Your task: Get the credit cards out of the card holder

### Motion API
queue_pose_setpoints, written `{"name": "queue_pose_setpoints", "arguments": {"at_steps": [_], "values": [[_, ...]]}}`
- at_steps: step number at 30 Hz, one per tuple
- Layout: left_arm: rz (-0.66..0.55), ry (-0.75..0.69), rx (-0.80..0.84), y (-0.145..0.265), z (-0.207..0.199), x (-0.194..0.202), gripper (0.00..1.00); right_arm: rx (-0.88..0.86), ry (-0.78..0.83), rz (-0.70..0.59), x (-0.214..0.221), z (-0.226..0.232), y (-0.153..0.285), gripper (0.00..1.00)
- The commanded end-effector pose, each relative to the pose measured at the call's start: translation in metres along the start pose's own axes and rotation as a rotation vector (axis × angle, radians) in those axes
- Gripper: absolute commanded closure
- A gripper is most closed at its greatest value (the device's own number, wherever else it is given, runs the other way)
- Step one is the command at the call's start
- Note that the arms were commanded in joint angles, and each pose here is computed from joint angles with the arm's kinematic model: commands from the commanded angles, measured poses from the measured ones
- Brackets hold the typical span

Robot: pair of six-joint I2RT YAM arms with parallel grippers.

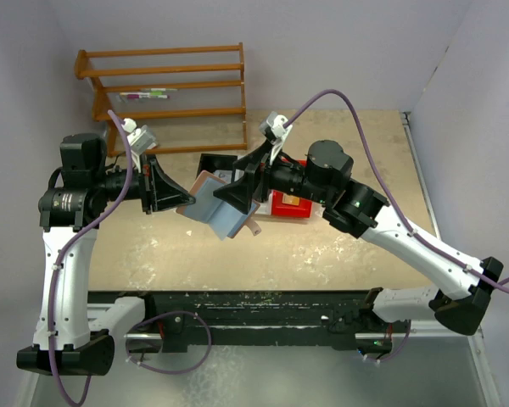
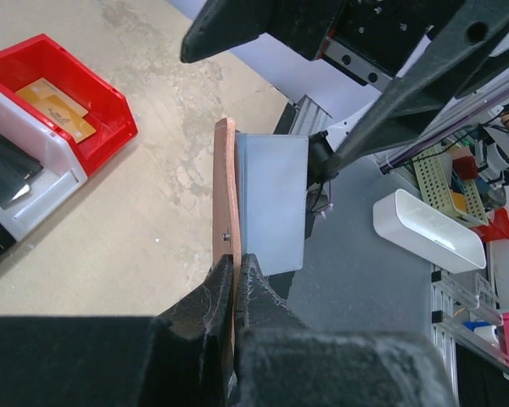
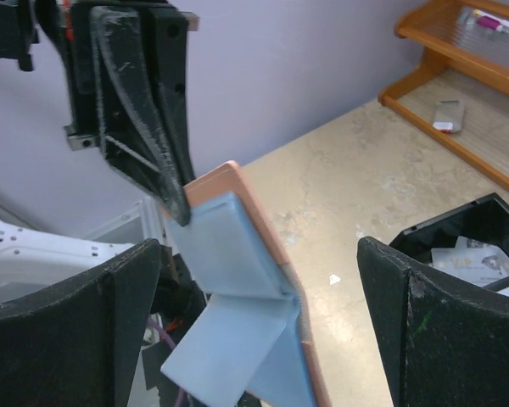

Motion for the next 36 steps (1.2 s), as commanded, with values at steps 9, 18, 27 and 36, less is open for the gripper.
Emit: {"name": "queue_pose_setpoints", "arguments": {"at_steps": [9, 18, 27, 36], "values": [[-0.003, -0.051, 0.120, 0.003, -0.033, -0.010, 1.00, 0.047, 0.033, 0.012, 0.003, -0.016, -0.027, 0.00], [-0.002, -0.042, 0.171, 0.005, -0.046, -0.013, 1.00, 0.018, -0.001, 0.053, 0.025, -0.010, -0.025, 0.05], [0.014, -0.010, 0.225, 0.007, -0.058, -0.014, 1.00, 0.045, 0.008, 0.042, 0.030, -0.011, -0.011, 0.10], [0.014, -0.003, 0.230, 0.008, -0.060, -0.012, 1.00, 0.013, 0.017, 0.028, 0.024, -0.005, -0.007, 0.20]]}}
Point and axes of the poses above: each gripper's point midway between its finger pads, its own y axis back along the fingers, its own z axis along the line the jaws close on, x = y × z, the point moved 1 cm from there along y, back along the fingers, and after that the axes turned 15 degrees about y, right-handed, at the moved point
